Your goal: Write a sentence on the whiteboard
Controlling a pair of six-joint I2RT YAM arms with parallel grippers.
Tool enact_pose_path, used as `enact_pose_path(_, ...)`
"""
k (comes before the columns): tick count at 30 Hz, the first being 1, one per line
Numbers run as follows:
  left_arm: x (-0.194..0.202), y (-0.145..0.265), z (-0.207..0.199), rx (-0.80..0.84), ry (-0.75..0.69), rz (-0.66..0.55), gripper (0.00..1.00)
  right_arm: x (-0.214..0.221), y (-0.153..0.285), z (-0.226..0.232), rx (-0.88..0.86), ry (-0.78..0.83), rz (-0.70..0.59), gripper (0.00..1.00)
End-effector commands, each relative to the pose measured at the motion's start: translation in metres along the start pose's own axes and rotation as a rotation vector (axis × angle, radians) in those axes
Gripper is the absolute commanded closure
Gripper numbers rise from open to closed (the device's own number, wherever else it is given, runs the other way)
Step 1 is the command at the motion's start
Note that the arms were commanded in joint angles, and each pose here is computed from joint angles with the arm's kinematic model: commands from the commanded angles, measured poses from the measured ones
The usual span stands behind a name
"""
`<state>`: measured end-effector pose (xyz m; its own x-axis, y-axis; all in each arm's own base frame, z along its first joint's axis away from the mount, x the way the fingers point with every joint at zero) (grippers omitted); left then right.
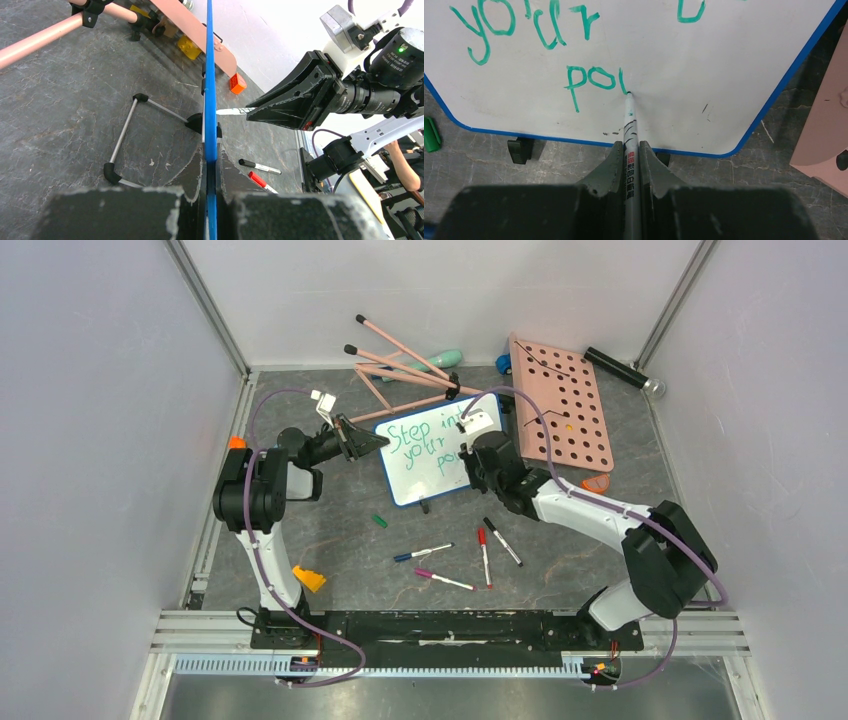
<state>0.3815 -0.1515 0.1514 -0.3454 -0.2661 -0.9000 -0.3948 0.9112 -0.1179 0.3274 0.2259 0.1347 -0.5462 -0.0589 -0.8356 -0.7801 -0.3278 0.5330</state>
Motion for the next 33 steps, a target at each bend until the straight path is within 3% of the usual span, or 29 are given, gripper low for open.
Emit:
enact_pose_path(1,-0.009,-0.002,0.0,0.034,-0.098,-0.018,0.98,-0.031,-0.003,0.0,0.026,-0.025,-0.065,1.0)
enact_pose_path(9,-0.009,-0.002,0.0,0.033,-0.097,-0.019,0.98,-0.044,-0.005,0.003,0.023,-0.025,-0.082,1.0)
enact_pose_path(21,-0.01,-0.002,0.0,0.032,-0.099,-0.02,0.98,-0.01,-0.003,-0.01,0.047,-0.025,-0.026,1.0)
enact_pose_path(33,-0.009,-0.002,0.0,0.033,-0.098,-0.019,0.98,-0.024,-0.005,-0.014,0.066,-0.032,-0.053,1.0)
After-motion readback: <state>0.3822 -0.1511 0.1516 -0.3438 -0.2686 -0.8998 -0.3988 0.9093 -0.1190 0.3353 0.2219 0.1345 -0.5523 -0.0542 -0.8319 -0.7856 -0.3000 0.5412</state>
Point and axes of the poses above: each gripper's point midway between its finger pads, its own y axis back along the fingers, its own z axis along the line the jaws close on, x = y × z, the point moved 3 cm from there along y, back along the fingers, and after that the axes turned 13 degrees about -y, right-handed, at the moved point
